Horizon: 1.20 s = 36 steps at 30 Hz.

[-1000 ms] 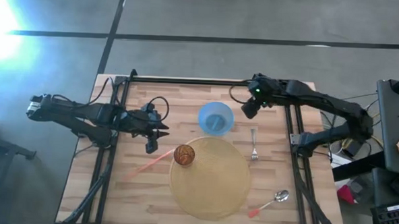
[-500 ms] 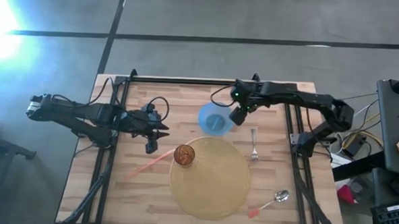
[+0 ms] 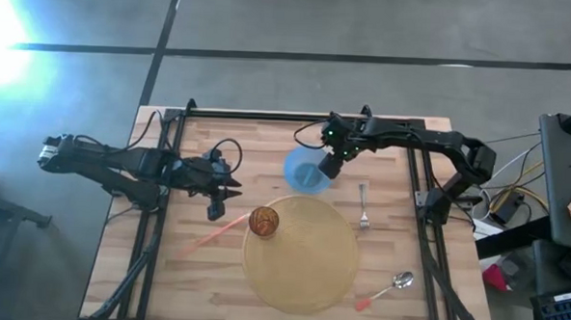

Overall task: Pick & Place Utensil
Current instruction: Put the blue bowl to the bottom of the brown cup on the brown mat

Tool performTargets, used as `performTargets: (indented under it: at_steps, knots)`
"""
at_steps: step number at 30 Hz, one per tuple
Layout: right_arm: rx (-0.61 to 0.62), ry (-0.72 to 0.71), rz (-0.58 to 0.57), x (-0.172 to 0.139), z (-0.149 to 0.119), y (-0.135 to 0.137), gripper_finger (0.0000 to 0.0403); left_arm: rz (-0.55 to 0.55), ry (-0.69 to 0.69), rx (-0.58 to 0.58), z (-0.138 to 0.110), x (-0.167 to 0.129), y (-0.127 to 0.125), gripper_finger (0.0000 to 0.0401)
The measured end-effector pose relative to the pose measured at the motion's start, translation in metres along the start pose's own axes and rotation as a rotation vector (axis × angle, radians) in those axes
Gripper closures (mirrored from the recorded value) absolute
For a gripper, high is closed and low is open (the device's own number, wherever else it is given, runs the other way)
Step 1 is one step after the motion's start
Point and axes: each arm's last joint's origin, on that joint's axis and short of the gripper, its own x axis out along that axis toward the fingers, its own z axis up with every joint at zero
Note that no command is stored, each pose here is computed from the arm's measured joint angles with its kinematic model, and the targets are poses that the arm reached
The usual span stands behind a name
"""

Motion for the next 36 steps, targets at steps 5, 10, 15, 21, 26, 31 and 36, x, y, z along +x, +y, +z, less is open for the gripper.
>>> performTargets:
  at_steps: [5,10,15,21,26,31,36]
  knots:
    - [0.009,0.019,-0.009,0.013,0.003,-0.003,0.0229,-0.001,0.002,0.002,0.0,0.0,0.0,0.03]
    - [0.021,0.021,-0.012,0.024,0.006,-0.004,0.0237,-0.002,0.009,0.006,-0.001,0.0,-0.001,0.0302]
    - [0.032,0.025,-0.015,0.031,0.007,-0.005,0.0247,-0.003,0.01,0.008,-0.001,0.0,-0.001,0.0301]
    - [0.036,0.043,-0.021,0.037,0.007,-0.005,0.0263,-0.002,0.01,0.008,-0.001,0.0,-0.001,0.0301]
    - [0.037,0.048,-0.023,0.039,0.007,-0.005,0.0282,-0.002,0.01,0.008,-0.001,0.0,-0.001,0.0302]
    - [0.04,0.048,-0.024,0.039,0.007,-0.006,0.0316,-0.002,0.01,0.008,-0.001,0.0,-0.001,0.0301]
    - [0.062,0.046,-0.028,0.039,0.008,-0.009,0.035,-0.002,0.009,0.007,-0.001,0.0,-0.001,0.0303]
